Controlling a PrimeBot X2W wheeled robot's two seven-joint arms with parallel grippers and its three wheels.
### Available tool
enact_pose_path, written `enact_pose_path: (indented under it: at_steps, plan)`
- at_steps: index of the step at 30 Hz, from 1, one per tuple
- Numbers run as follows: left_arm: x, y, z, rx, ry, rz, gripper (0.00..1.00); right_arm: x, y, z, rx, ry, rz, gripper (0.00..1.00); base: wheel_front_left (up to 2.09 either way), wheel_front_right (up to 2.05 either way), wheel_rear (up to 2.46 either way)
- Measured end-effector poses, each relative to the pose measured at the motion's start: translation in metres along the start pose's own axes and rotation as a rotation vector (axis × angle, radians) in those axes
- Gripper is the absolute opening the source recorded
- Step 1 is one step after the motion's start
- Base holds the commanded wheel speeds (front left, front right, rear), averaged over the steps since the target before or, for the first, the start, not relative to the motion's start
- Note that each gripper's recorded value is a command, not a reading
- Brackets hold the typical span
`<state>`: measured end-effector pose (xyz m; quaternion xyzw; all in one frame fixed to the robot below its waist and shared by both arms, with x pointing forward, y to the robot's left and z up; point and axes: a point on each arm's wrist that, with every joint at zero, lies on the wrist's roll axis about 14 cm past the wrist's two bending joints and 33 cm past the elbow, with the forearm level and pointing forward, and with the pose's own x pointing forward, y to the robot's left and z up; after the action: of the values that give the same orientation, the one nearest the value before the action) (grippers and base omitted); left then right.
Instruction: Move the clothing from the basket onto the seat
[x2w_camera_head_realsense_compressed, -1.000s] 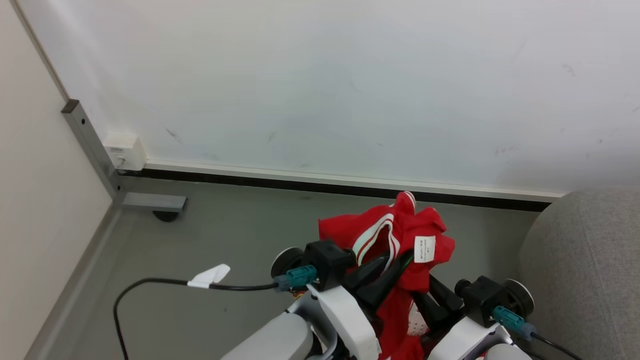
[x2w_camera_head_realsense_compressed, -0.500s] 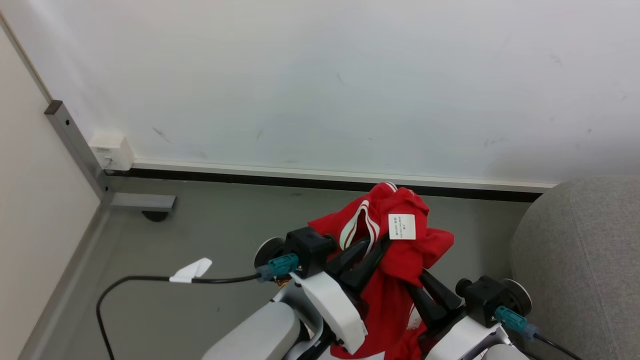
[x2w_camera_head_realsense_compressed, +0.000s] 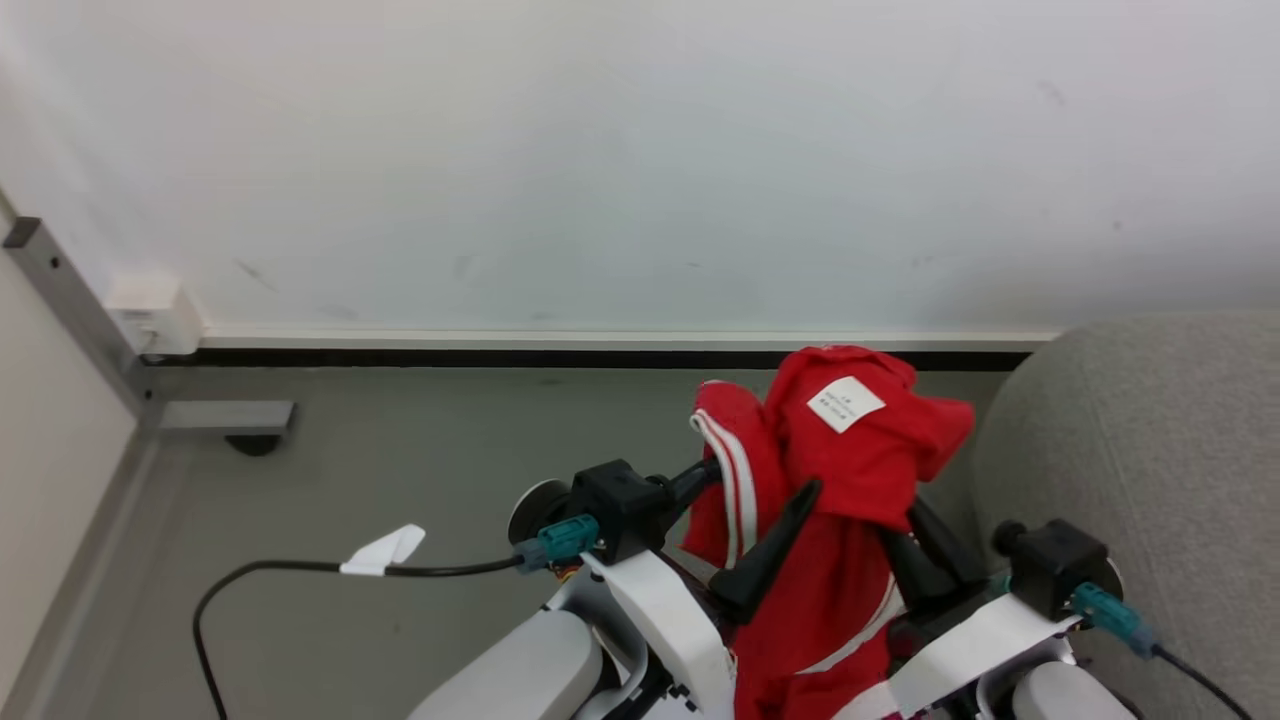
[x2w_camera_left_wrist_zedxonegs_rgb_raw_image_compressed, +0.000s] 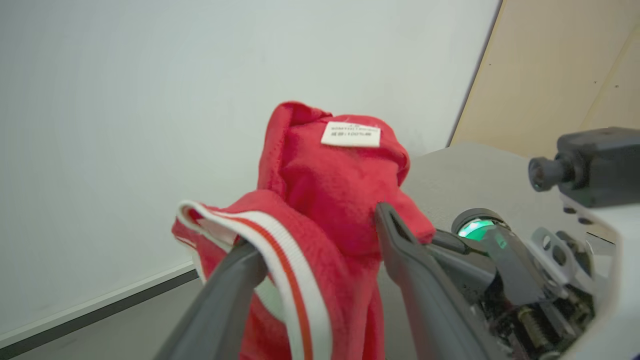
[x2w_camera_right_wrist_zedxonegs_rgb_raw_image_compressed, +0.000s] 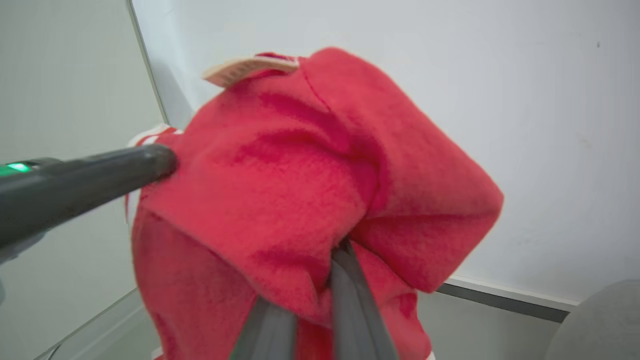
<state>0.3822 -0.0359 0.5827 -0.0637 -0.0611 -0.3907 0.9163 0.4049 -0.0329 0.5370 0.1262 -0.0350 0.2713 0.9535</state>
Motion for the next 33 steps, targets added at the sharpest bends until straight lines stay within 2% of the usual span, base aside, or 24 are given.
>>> enact_pose_path:
  at_steps: [7,16,23,33]
  plan:
    - [0.016,-0.025,-0.018,-0.034,0.035,-0.096,1.0,-0.023,-0.057,0.027,0.006,-0.082,-0.174,0.0,0.0,0.0,0.0]
    - [0.039,-0.066,-0.032,-0.062,0.043,-0.252,1.0,-0.078,-0.126,0.071,-0.08,-0.185,-0.399,0.0,0.0,0.0,0.0]
    - [0.054,-0.096,-0.038,-0.076,0.035,-0.363,1.0,-0.125,-0.155,0.084,-0.122,-0.21,-0.54,0.0,0.0,0.0,0.0]
    - [0.066,-0.125,-0.046,-0.075,0.032,-0.47,1.0,-0.171,-0.17,0.088,-0.145,-0.217,-0.663,0.0,0.0,0.0,0.0]
